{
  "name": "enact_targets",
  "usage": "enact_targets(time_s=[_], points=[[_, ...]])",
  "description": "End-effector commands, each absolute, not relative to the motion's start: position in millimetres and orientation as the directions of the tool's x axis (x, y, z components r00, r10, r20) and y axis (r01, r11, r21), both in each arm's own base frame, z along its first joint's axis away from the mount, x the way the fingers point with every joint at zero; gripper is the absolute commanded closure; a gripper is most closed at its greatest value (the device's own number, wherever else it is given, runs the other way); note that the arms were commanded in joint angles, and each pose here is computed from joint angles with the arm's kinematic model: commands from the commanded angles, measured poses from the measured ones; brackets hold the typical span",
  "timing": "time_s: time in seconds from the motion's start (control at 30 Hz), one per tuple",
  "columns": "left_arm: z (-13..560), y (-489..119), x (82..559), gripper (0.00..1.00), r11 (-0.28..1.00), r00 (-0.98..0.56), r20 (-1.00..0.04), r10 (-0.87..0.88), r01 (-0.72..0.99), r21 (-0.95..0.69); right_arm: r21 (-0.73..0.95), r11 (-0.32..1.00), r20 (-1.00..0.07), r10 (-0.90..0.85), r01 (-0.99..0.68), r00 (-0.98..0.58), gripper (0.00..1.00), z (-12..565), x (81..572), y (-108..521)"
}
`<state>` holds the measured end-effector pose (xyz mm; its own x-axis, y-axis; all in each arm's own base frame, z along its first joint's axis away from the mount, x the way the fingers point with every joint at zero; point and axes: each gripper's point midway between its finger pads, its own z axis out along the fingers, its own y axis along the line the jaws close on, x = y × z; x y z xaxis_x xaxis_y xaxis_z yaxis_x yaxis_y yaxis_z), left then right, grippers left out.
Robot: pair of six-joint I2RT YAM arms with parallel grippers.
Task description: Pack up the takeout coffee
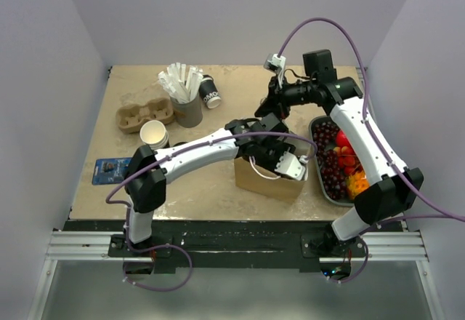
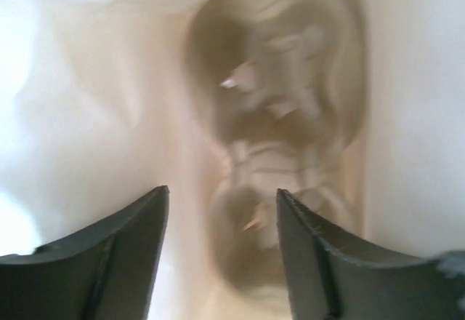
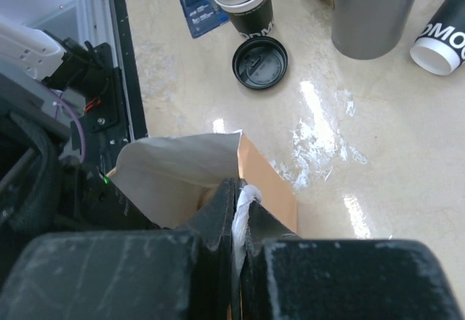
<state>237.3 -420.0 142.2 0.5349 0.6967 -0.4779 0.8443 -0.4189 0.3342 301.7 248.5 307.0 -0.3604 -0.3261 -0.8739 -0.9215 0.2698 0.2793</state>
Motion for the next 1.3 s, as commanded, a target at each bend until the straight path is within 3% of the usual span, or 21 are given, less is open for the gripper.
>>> enact_targets(time_s=[0.0,0.07,0.37,0.57,0.9,1.03,1.27], points=[[202.4,-419.7,260.2,0.16,-0.290,0.502,-0.589,0.633,0.860,0.421,0.340,0.175,-0.870,-0.315,-0.924,-0.380,1.00,328.3,269.4,260.1],[223.2,-419.3,259.2,0.01,-0.263,0.506,-0.621,0.598,0.856,0.445,0.332,0.191,-0.864,-0.332,-0.924,-0.379,1.00,321.8,271.7,257.9],[302.6,-411.6,258.2,0.01,-0.114,0.502,-0.713,0.489,0.847,0.519,0.309,0.265,-0.843,-0.368,-0.913,-0.392,1.00,299.9,283.8,249.9],[339.4,-397.6,238.3,0.01,-0.115,0.472,-0.817,0.331,0.880,0.461,0.344,0.326,-0.826,-0.341,-0.881,-0.449,1.00,293.4,301.2,243.9],[438.8,-388.8,225.9,0.00,0.067,0.377,-0.925,0.046,0.923,0.380,0.361,0.312,-0.837,-0.308,-0.879,-0.453,1.00,301.3,310.4,247.6],[432.3,-388.9,222.0,0.00,0.050,0.339,-0.939,0.053,0.938,0.342,0.372,0.313,-0.831,-0.307,-0.874,-0.464,1.00,299.6,309.0,247.0],[460.7,-356.5,219.5,0.00,0.056,0.417,-0.902,0.109,0.904,0.424,0.367,0.316,-0.835,-0.302,-0.875,-0.459,1.00,303.7,304.7,245.4]])
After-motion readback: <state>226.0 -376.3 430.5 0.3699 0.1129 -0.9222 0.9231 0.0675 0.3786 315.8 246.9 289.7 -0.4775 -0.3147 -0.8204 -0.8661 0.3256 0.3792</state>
